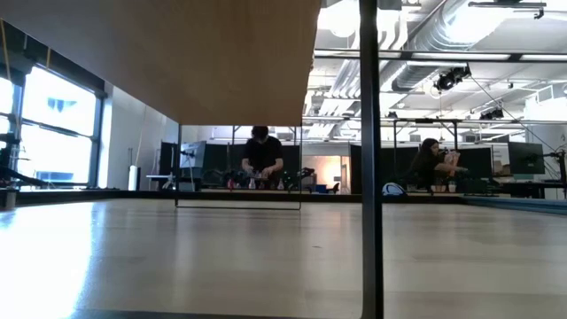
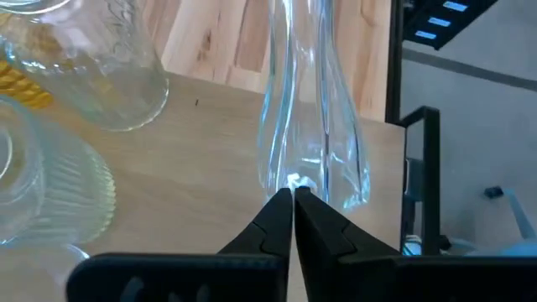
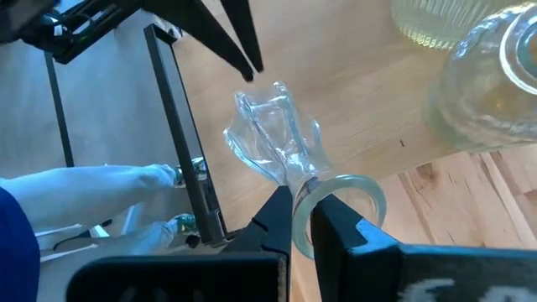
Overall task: Sort vases onto shelf
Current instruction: Put the bottom transparent vase on the shelf
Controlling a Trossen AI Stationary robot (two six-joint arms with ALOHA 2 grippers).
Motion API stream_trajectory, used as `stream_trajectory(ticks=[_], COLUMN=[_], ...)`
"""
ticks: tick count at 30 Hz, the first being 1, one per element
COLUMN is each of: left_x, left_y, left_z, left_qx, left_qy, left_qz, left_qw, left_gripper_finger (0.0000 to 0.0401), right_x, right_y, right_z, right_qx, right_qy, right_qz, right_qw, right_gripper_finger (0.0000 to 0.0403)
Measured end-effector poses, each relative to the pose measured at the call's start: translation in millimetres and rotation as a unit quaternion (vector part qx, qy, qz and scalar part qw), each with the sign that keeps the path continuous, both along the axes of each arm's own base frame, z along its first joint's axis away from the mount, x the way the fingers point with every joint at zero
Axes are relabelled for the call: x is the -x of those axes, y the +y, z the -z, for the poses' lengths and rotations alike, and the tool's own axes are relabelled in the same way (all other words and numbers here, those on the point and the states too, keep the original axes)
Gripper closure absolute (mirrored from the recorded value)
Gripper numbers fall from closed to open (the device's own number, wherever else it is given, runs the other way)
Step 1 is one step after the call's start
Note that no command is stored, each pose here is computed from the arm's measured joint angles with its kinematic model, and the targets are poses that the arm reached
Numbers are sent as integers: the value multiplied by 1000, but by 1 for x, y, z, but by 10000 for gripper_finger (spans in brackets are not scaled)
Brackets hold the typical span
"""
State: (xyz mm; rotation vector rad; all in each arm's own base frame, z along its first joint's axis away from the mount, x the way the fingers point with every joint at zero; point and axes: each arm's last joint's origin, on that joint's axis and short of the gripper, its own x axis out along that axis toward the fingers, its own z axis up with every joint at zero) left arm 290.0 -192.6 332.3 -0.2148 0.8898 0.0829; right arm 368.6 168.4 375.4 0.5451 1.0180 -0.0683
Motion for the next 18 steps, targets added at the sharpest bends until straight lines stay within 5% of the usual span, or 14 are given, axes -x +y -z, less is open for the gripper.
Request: stream_trajectory(ticks=[18], left_x=[-3], left_y=[1], left_z=[3], left_qx=[2], left_qy=[7], left_qz=[-6], left_qw=[1000], left_gripper_finger=[211], right_x=[-3], right_y=[-13], right_z=[1], right_qx=[16], right_qy=[10], right_qz=[4], right_qw=[1000], right_gripper_finger=[396])
